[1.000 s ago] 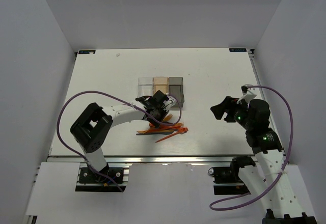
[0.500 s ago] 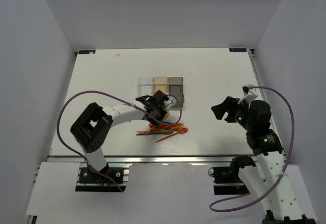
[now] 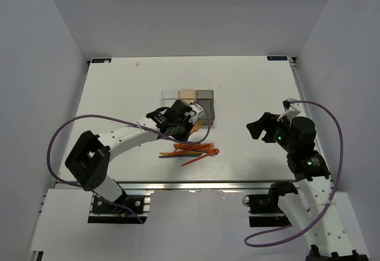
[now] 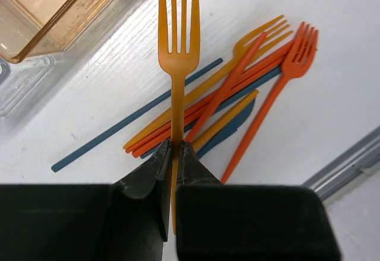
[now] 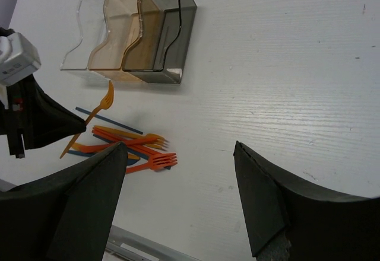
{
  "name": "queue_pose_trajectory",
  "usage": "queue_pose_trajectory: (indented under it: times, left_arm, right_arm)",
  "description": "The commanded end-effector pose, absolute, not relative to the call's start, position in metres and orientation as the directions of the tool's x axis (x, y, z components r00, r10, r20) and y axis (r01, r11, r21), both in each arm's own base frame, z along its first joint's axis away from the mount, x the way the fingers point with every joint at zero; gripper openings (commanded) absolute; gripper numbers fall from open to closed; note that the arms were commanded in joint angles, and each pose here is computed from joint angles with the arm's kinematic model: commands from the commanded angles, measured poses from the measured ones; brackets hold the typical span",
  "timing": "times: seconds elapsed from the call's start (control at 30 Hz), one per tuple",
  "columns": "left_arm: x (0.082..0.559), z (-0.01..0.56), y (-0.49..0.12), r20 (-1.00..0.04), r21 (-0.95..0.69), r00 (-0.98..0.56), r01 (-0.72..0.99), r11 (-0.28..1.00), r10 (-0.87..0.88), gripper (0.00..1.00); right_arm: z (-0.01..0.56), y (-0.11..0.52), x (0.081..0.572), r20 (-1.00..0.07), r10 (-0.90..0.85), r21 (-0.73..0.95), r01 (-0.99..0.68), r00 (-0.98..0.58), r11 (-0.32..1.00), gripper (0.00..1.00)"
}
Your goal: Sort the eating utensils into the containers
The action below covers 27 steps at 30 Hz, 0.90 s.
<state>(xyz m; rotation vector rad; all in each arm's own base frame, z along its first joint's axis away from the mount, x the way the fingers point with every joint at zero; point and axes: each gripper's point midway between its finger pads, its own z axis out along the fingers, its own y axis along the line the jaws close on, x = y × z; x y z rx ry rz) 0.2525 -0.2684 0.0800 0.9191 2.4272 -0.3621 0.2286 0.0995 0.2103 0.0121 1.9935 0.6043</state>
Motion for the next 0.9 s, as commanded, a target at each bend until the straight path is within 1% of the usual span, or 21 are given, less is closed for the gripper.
queue_pose_trajectory:
  times: [0.0,0.03,0.13,0.17,0.23,0.27,0.37,0.4,0.47,0.5,0.53,0.63,0.67,0.87]
  left_arm:
    - [0.247,0.114,-0.280,-0.608,-0.111,-0.601,0.712,0.694,0.519,0.00]
    - [0.248,0.119,-0.279,-0.615,-0.108,-0.600,0.707,0.699,0.511,0.00]
    - [0.263,0.158,-0.280,-0.697,-0.086,-0.572,0.665,0.741,0.433,0.00]
    - [0.281,0.178,-0.275,-0.753,-0.038,-0.538,0.611,0.791,0.379,0.00]
    - [0.299,0.210,-0.266,-0.821,-0.019,-0.496,0.518,0.855,0.282,0.00]
    - [0.316,0.234,-0.255,-0.864,0.015,-0.451,0.426,0.905,0.226,0.00]
    - [0.344,0.255,-0.244,-0.896,0.030,-0.417,0.286,0.958,0.153,0.00]
    - [0.362,0.264,-0.237,-0.907,0.051,-0.402,0.188,0.981,0.124,0.00]
    - [0.384,0.264,-0.222,-0.910,0.059,-0.408,0.063,0.996,0.079,0.00]
    - [0.395,0.273,-0.213,-0.921,0.054,-0.387,0.002,0.999,0.051,0.00]
    - [0.410,0.261,-0.204,-0.915,0.070,-0.401,-0.034,0.997,0.051,0.00]
    - [0.435,0.246,-0.194,-0.915,0.043,-0.403,-0.060,0.997,0.015,0.00]
    - [0.442,0.246,-0.195,-0.924,0.016,-0.382,-0.057,0.998,-0.007,0.00]
    - [0.467,0.213,-0.187,-0.925,-0.022,-0.378,-0.044,0.999,-0.037,0.00]
  right_arm:
    - [0.216,0.099,0.232,-0.851,0.250,0.398,-0.257,-0.462,0.881,0.78]
    - [0.215,0.098,0.233,-0.849,0.250,0.398,-0.252,-0.466,0.882,0.78]
    - [0.215,0.099,0.234,-0.848,0.249,0.398,-0.252,-0.468,0.882,0.77]
    - [0.215,0.099,0.234,-0.847,0.249,0.398,-0.252,-0.469,0.882,0.78]
    - [0.214,0.099,0.235,-0.844,0.247,0.400,-0.251,-0.476,0.881,0.78]
    - [0.214,0.100,0.235,-0.843,0.247,0.401,-0.253,-0.478,0.880,0.78]
    - [0.212,0.100,0.236,-0.839,0.245,0.403,-0.251,-0.485,0.880,0.78]
    - [0.213,0.100,0.236,-0.839,0.245,0.403,-0.251,-0.485,0.880,0.78]
    - [0.211,0.101,0.236,-0.834,0.243,0.405,-0.249,-0.495,0.880,0.78]
    - [0.211,0.101,0.236,-0.834,0.244,0.404,-0.248,-0.494,0.880,0.78]
    - [0.211,0.101,0.236,-0.834,0.243,0.405,-0.249,-0.495,0.880,0.78]
    - [0.209,0.101,0.236,-0.831,0.243,0.405,-0.247,-0.500,0.880,0.78]
    - [0.210,0.101,0.236,-0.832,0.242,0.405,-0.249,-0.499,0.880,0.78]
    - [0.206,0.103,0.235,-0.829,0.235,0.404,-0.252,-0.507,0.880,0.78]
